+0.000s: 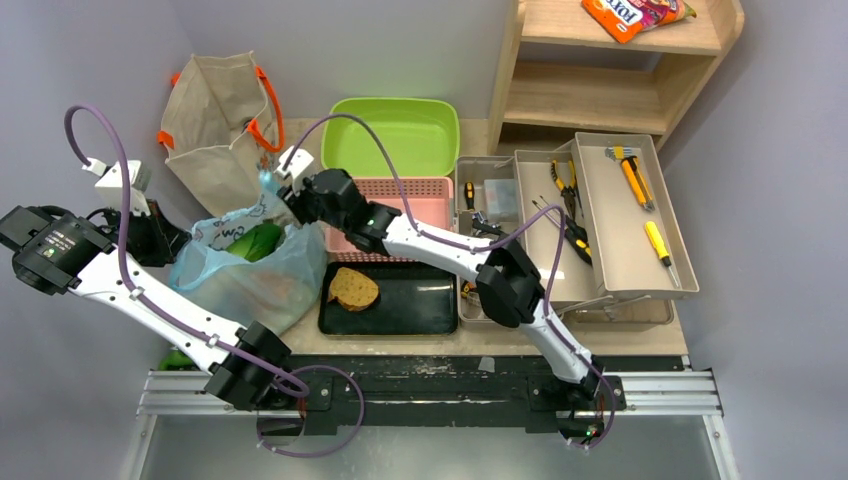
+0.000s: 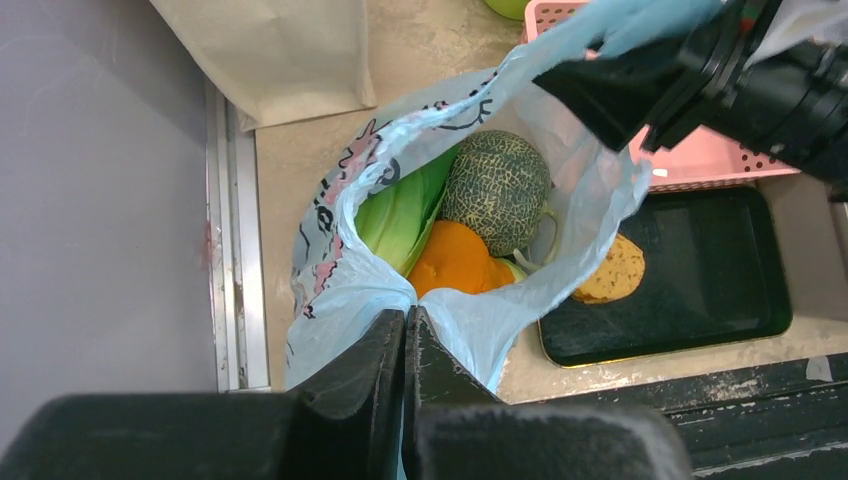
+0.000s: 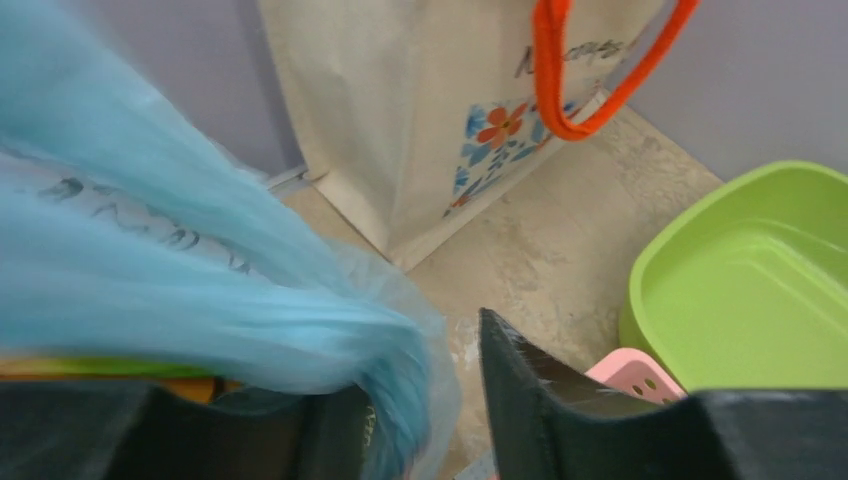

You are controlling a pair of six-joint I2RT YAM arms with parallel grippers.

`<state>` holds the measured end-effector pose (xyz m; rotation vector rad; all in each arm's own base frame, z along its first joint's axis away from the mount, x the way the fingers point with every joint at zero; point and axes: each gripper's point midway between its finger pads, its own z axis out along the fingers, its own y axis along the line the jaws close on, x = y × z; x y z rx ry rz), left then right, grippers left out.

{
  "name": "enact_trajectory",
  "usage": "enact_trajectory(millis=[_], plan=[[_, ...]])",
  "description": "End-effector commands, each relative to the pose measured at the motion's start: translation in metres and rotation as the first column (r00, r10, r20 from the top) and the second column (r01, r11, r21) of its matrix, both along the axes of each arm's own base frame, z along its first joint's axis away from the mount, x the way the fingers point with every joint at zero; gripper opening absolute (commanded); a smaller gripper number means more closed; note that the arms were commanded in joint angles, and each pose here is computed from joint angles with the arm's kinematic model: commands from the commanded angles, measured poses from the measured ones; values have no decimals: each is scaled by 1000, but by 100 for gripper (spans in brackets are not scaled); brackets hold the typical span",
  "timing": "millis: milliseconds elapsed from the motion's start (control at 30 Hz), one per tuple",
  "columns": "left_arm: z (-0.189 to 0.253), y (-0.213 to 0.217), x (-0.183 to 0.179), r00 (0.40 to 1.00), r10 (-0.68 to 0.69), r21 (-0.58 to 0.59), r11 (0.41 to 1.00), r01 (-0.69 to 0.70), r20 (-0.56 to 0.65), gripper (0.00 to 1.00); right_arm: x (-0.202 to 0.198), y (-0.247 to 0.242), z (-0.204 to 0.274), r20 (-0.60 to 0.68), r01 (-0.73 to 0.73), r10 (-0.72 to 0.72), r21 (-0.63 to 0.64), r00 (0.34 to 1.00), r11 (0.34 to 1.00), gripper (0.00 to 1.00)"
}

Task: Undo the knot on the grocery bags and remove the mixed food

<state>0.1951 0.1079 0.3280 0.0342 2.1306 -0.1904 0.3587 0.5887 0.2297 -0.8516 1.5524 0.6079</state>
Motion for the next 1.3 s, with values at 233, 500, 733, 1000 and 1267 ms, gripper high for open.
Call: enact_trajectory(millis=[233, 500, 733, 1000, 1267], plan=[[-5, -14, -11, 996, 51, -109, 992, -58, -67, 0, 24, -28, 149, 56, -42, 23, 368, 998, 929, 19], [-8, -9, -9, 996, 53, -100, 993, -60, -69, 0, 27, -25, 166, 95, -50, 12, 403, 995, 914, 31], [-7, -1, -6, 995, 80, -81, 993, -85, -61, 0, 28, -19, 188, 138, -68, 6, 450, 990, 890, 24], [29, 29, 16, 981, 193, 20, 981, -193, 31, 0, 14, -39, 236, 200, -102, -10, 540, 980, 835, 0], [40, 80, 54, 959, 282, 134, 952, -274, -39, 0, 6, -26, 207, 152, -143, 77, 490, 985, 860, 0]])
